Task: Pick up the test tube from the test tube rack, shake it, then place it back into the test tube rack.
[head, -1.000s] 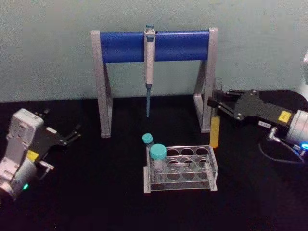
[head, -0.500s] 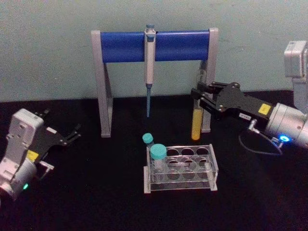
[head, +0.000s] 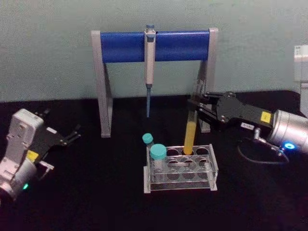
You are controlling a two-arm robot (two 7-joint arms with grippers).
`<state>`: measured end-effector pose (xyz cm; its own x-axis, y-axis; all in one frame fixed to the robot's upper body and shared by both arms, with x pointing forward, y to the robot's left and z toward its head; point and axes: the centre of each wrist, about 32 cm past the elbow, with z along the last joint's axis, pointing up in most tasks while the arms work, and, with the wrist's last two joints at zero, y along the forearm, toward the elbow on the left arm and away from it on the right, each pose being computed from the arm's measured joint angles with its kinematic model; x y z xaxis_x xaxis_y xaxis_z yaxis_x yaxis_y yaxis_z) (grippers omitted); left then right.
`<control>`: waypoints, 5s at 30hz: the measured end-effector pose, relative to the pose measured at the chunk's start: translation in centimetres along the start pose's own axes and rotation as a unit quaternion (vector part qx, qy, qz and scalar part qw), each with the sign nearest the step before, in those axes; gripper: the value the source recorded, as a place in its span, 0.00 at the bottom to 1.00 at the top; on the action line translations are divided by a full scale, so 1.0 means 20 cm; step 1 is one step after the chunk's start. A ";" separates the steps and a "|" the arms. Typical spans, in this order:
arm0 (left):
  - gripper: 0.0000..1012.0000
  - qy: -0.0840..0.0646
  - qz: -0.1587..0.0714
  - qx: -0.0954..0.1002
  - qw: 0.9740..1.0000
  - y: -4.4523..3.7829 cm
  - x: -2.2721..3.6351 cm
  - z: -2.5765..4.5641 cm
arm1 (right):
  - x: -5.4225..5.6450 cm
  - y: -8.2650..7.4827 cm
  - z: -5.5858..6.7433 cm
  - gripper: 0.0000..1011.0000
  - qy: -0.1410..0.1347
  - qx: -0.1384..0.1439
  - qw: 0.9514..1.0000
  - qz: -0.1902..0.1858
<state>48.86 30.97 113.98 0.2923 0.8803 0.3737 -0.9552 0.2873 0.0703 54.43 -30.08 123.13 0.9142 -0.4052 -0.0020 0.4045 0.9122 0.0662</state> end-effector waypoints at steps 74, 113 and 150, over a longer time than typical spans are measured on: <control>0.99 0.000 0.000 0.000 1.000 0.000 0.000 0.000 | -0.02 -0.05 0.02 0.23 -0.036 -0.020 0.998 -0.044; 0.99 0.000 0.000 0.000 1.000 0.000 0.000 0.000 | 0.03 0.02 -0.17 0.23 -0.018 -0.016 0.999 -0.045; 0.99 0.000 0.000 0.000 1.000 0.000 0.000 0.000 | 0.06 0.04 -0.25 0.23 -0.013 -0.050 0.998 -0.041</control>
<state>48.86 30.97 113.98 0.2923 0.8803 0.3737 -0.9552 0.2874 0.0703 55.91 -29.57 118.16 0.8777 -0.4787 0.0221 0.4792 0.8771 -0.0338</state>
